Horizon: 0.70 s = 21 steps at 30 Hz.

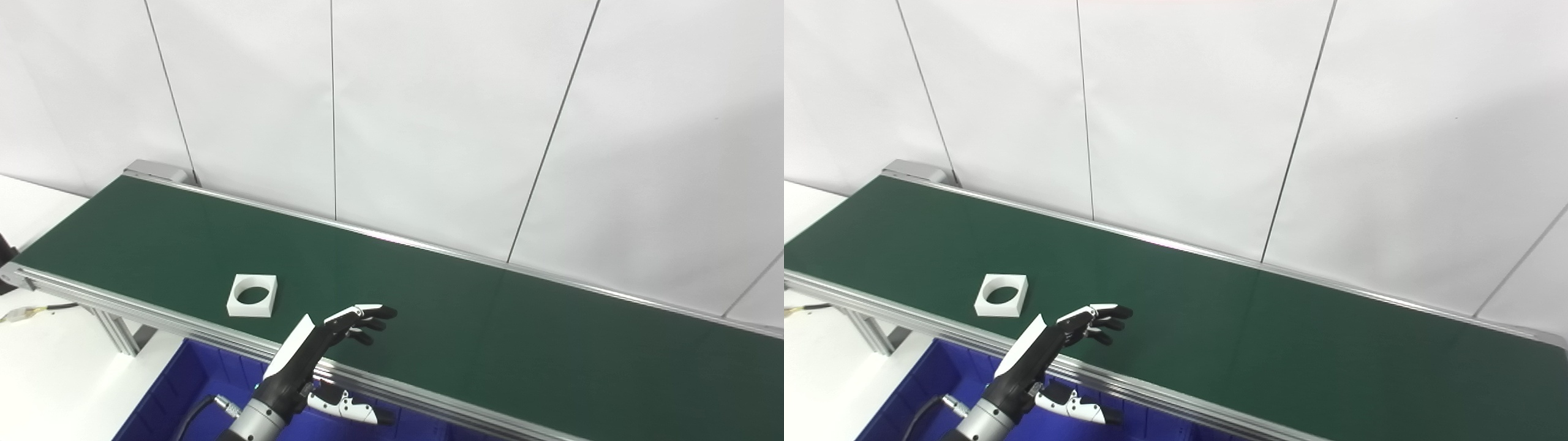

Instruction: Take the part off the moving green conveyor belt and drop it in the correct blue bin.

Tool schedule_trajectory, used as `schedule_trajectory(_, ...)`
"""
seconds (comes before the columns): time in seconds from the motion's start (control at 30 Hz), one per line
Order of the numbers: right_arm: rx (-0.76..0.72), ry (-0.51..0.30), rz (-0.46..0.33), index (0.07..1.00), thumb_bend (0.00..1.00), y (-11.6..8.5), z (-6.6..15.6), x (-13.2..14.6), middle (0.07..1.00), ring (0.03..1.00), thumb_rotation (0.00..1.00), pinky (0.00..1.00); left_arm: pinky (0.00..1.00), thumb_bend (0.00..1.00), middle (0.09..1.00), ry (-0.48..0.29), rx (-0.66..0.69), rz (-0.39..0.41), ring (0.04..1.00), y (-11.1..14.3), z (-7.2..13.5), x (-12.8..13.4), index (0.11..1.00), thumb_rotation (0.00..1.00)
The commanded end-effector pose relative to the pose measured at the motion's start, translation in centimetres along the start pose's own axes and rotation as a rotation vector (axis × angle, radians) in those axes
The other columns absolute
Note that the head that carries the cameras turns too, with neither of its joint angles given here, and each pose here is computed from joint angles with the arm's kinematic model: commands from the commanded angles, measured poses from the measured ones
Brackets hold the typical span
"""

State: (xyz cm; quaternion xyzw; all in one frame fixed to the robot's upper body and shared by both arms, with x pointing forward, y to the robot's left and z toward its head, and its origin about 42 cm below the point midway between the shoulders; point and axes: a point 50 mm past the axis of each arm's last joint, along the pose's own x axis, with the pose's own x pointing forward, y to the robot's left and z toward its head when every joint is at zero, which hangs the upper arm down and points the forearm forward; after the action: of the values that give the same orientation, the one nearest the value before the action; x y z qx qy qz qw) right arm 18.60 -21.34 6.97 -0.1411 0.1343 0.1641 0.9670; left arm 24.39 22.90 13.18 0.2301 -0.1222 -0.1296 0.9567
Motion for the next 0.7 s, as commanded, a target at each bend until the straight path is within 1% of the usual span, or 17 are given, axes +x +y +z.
schedule_trajectory(0.0, -0.007, -0.075, -0.001, 0.879, 0.86, -0.2, 0.9, 0.2, 0.819, 0.812, 0.00, 0.70, 0.70, 0.84, 0.861, -0.032, 0.068, 0.018, 0.805, 1.4, 0.8, 0.8, 0.834, 0.20)
schedule_trajectory(0.1, -0.011, -0.077, -0.007, 0.874, 0.87, -0.1, 1.0, 0.3, 0.809, 0.804, 0.00, 0.70, 0.78, 0.80, 0.905, 0.005, 0.115, 0.017, 0.876, 2.3, 0.4, 0.9, 0.869, 0.19)
schedule_trajectory(0.23, 0.001, -0.083, 0.000, 0.873, 0.87, -0.1, 1.1, 0.4, 0.810, 0.805, 0.00, 0.70, 0.82, 0.78, 0.915, 0.024, 0.154, 0.023, 0.897, 3.3, -0.2, 1.2, 0.883, 0.20)
schedule_trajectory(0.37, 0.010, -0.078, 0.003, 0.873, 0.87, 0.0, 1.2, 0.3, 0.815, 0.806, 0.00, 0.71, 0.82, 0.76, 0.922, 0.028, 0.176, 0.042, 0.901, 4.1, -0.9, 1.5, 0.892, 0.18)
schedule_trajectory(0.43, 0.020, -0.075, 0.004, 0.873, 0.87, 0.0, 1.2, 0.4, 0.813, 0.806, 0.00, 0.71, 0.81, 0.76, 0.920, 0.034, 0.201, 0.051, 0.897, 4.4, -1.1, 1.6, 0.892, 0.19)
schedule_trajectory(0.6, 0.046, -0.074, 0.007, 0.880, 0.87, 0.1, 1.2, 0.4, 0.828, 0.810, 0.00, 0.72, 0.83, 0.75, 0.929, 0.044, 0.228, 0.061, 0.906, 5.4, -1.5, 2.2, 0.899, 0.20)
schedule_trajectory(0.67, 0.038, -0.076, 0.007, 0.879, 0.87, 0.1, 1.2, 0.4, 0.827, 0.801, 0.00, 0.71, 0.84, 0.75, 0.934, 0.041, 0.241, 0.060, 0.910, 5.8, -1.7, 2.6, 0.907, 0.21)
